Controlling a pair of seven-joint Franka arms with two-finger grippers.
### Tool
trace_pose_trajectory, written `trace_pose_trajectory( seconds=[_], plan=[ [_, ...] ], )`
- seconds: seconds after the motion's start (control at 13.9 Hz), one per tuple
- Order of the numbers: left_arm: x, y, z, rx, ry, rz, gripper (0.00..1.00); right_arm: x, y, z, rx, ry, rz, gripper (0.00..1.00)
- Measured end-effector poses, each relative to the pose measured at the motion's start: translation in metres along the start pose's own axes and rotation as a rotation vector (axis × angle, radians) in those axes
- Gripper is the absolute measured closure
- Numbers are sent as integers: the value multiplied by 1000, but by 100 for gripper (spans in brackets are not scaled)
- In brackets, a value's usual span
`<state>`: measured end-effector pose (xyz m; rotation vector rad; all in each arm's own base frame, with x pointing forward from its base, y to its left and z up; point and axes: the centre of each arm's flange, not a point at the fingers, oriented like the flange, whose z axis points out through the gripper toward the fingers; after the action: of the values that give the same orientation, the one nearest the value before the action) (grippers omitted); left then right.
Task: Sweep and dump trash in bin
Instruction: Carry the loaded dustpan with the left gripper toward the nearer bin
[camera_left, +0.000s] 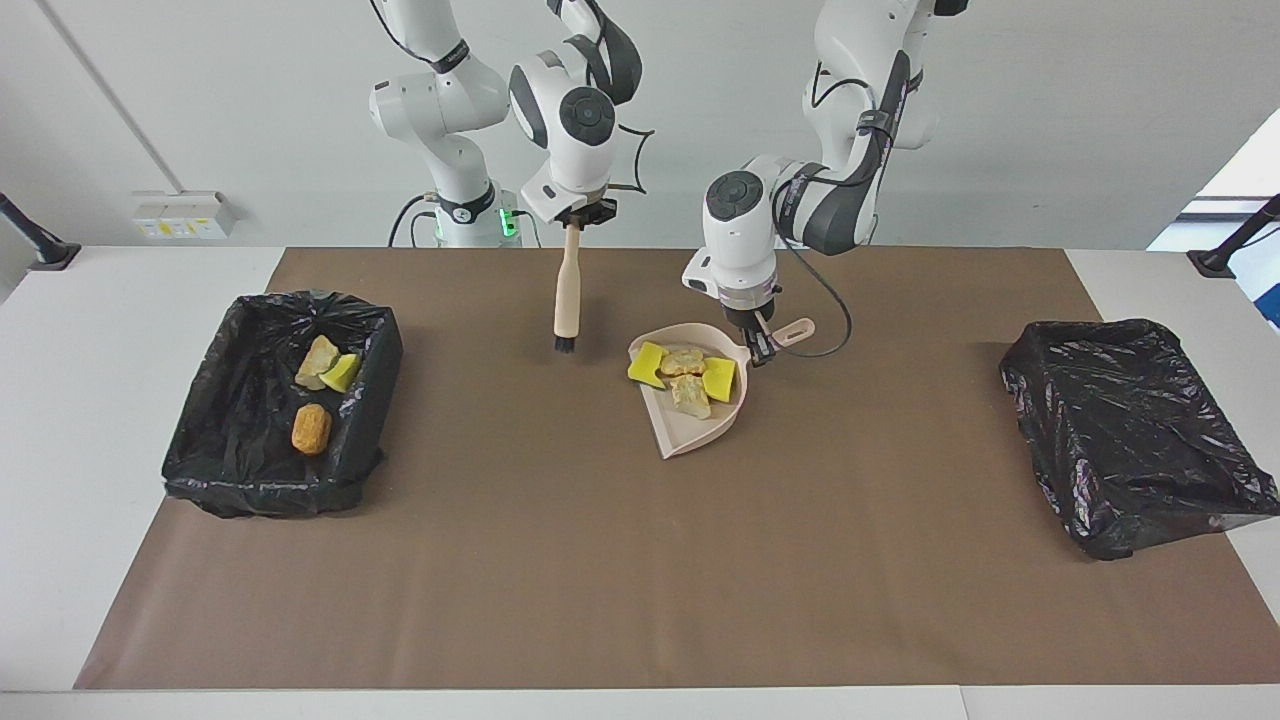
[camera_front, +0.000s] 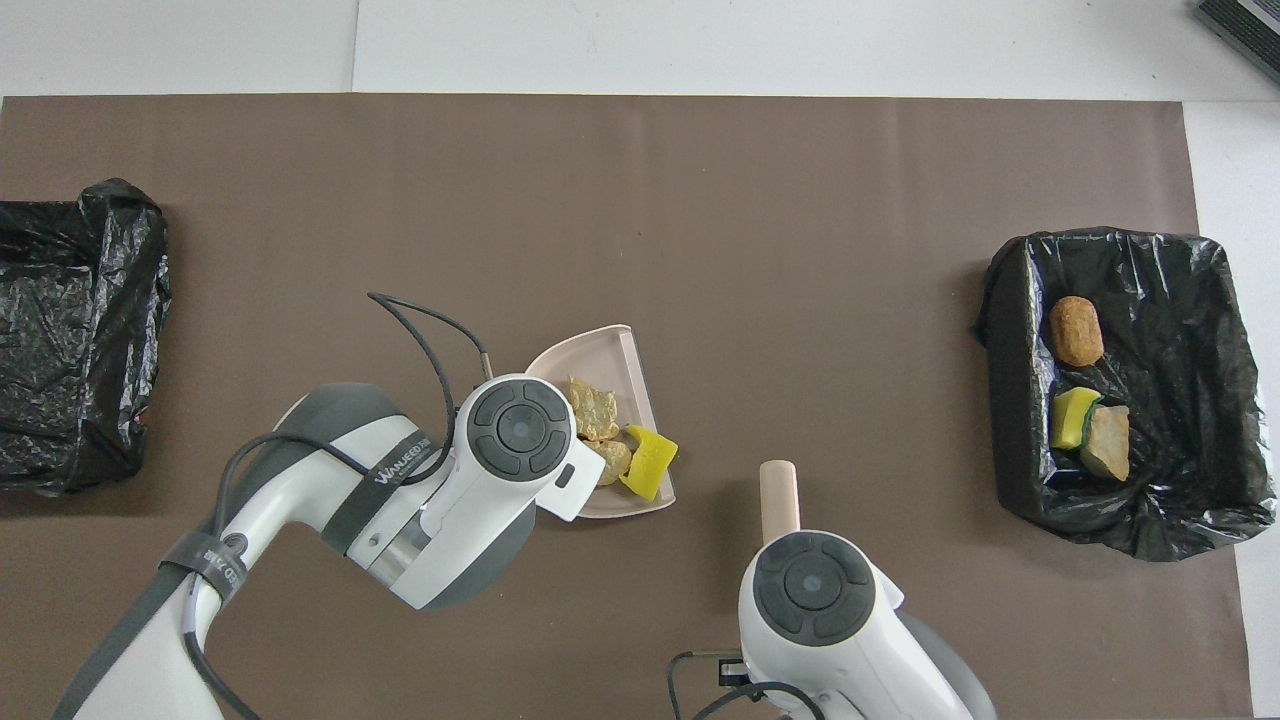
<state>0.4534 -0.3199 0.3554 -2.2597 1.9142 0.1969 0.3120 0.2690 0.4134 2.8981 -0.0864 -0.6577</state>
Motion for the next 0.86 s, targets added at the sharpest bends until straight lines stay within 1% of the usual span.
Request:
trace_pose_trajectory(
  seconds=[0.22, 0.29, 0.36, 0.5, 0.65, 0.72, 0.86],
  plan=[
    [-16, -19, 2, -31, 54, 32, 68, -4, 0, -4, 10, 3, 29, 73],
    [-24, -29, 3, -34, 68, 42, 68, -4, -3, -5, 40, -3, 31, 73],
    [-34, -38, 2, -32, 78, 46, 68, -4, -9, -8, 92, 0, 32, 73],
    [-55, -54, -7, -23, 104, 45, 68, -3, -20, -14, 176, 24, 33, 73],
    [-89, -73, -28, -6, 148, 44, 68, -5, -29, -16, 206, 47, 21, 73],
    [-116, -83, -40, 5, 157, 46, 68, -7, -36, -13, 212, 61, 7, 73],
    [-175, -98, -60, 10, 153, 23, 68, -11, -59, 4, 219, 87, 7, 73]
  ],
)
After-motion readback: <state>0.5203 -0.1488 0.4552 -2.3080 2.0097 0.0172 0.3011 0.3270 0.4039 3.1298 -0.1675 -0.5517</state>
